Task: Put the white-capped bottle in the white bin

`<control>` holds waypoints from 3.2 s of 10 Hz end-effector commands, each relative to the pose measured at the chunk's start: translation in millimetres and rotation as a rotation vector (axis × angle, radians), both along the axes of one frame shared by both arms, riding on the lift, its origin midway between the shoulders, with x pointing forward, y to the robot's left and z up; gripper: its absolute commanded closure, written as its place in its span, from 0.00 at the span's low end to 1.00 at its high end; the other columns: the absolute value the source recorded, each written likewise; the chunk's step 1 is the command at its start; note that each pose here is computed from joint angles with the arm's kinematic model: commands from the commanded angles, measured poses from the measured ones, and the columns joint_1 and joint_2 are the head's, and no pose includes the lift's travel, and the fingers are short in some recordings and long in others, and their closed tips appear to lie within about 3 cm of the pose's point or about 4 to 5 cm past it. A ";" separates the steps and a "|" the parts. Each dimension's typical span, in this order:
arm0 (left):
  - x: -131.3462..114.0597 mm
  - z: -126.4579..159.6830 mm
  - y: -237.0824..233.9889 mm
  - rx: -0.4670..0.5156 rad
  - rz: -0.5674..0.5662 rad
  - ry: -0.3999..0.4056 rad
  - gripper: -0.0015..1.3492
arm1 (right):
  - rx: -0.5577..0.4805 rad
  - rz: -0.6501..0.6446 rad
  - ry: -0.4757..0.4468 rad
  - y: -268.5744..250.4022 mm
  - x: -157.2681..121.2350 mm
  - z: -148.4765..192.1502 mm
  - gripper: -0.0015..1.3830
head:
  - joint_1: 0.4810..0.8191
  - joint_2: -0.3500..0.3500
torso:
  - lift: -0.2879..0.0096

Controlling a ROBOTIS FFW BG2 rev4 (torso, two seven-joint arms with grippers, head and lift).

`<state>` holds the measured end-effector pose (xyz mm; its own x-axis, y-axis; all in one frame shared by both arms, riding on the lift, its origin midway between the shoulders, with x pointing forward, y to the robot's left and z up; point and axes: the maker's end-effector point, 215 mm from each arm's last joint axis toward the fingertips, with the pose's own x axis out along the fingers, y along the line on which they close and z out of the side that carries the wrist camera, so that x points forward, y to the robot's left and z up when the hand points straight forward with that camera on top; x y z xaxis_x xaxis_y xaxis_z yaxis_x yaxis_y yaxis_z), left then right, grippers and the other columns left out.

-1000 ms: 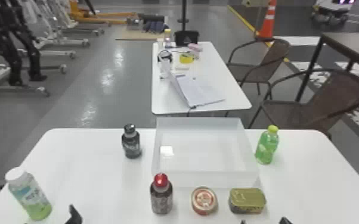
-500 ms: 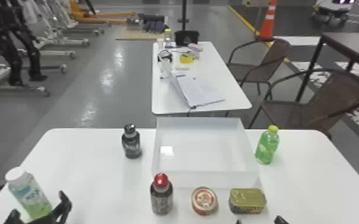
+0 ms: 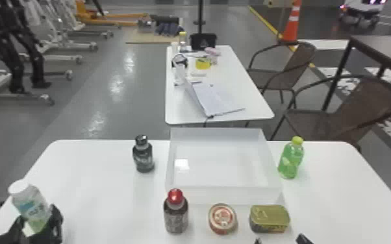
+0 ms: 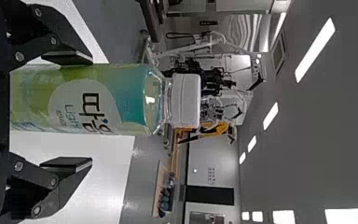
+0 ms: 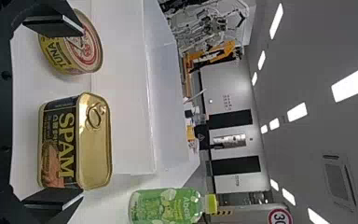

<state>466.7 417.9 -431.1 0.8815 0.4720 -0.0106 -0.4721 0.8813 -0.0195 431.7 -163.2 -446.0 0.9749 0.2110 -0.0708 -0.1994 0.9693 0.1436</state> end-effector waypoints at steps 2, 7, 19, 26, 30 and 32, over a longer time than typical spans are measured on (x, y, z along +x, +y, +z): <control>-2.9 -6.6 3.8 0.000 0.000 0.022 0.81 | 0.002 0.000 0.000 0.4 0.0 0.1 0.07 | 0.20 0.50 | 0.63; 13.9 27.8 -20.9 0.051 -0.105 -0.040 0.84 | 0.001 0.001 0.001 0.6 0.2 -0.8 0.07 | 0.20 0.50 | 0.63; 117.4 166.3 -336.9 0.118 -1.104 -0.159 0.84 | 0.007 0.013 -0.005 5.6 9.3 0.2 0.07 | 0.20 0.50 | 0.63; 127.2 100.3 -431.1 1.195 -1.329 0.212 0.83 | 0.016 0.028 -0.008 14.3 16.1 0.2 0.07 | 0.20 0.50 | 0.63; 131.9 93.3 -446.0 1.319 -1.342 0.242 0.04 | 0.022 0.031 -0.008 15.9 17.4 0.8 0.07 | 0.20 0.50 | 0.63; 138.2 106.6 -433.5 1.298 -1.315 0.225 0.12 | 0.023 0.030 -0.008 15.8 17.4 0.8 0.07 | 0.20 0.50 | 0.63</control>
